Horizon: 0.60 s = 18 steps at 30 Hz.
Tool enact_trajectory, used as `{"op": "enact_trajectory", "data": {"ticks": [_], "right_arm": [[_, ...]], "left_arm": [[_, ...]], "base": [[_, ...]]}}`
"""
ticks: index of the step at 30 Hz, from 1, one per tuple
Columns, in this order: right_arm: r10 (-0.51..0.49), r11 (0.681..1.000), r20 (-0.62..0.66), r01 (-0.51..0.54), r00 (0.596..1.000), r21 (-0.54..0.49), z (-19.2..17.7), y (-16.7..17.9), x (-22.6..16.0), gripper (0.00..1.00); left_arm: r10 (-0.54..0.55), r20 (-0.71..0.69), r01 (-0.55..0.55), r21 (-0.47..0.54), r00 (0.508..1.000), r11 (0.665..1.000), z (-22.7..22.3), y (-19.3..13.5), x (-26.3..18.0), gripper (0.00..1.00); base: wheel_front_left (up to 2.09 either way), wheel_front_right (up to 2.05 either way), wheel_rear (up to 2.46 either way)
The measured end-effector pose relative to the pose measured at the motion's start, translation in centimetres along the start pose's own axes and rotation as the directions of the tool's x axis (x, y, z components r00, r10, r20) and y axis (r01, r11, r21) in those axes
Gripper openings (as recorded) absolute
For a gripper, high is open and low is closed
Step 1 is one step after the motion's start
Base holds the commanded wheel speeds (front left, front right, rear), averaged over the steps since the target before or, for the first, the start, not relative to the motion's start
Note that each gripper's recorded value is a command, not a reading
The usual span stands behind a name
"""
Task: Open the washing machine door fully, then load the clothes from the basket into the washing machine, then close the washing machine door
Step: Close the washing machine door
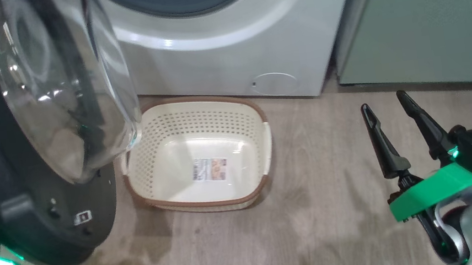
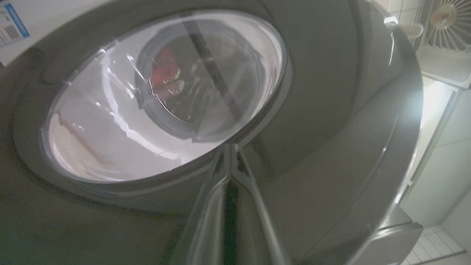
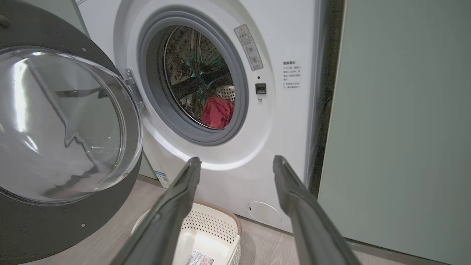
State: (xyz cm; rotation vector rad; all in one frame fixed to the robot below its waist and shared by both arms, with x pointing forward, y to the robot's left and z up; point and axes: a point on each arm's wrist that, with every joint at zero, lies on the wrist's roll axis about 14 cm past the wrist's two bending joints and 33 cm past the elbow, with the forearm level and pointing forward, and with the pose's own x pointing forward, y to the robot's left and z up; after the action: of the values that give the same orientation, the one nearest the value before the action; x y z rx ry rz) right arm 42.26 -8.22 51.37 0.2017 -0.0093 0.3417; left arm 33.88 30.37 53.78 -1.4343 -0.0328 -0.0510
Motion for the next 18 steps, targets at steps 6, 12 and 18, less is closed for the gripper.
{"op": "enact_trajectory", "data": {"ticks": [6,12,18], "right_arm": [[-0.081,0.997,0.013,0.081,0.997,0.007,0.2,-2.5,-1.5,1.00],[-0.175,0.985,0.043,0.174,0.984,0.017,0.8,-5.4,-3.3,1.00],[-0.269,0.963,0.051,0.269,0.962,0.020,0.7,-8.0,-5.5,1.00]], "left_arm": [[-0.045,-0.149,0.047,0.012,0.988,0.999,-4.4,-1.1,2.7,0.00],[-0.089,-0.309,0.093,-0.002,0.947,0.996,-9.5,-1.9,5.6,0.00],[-0.106,-0.436,0.106,-0.024,0.894,0.994,-14.1,-1.7,8.1,0.00]], "base": [[0.00,0.00,0.00],[0.00,0.00,0.00],[0.00,0.00,0.00]]}}
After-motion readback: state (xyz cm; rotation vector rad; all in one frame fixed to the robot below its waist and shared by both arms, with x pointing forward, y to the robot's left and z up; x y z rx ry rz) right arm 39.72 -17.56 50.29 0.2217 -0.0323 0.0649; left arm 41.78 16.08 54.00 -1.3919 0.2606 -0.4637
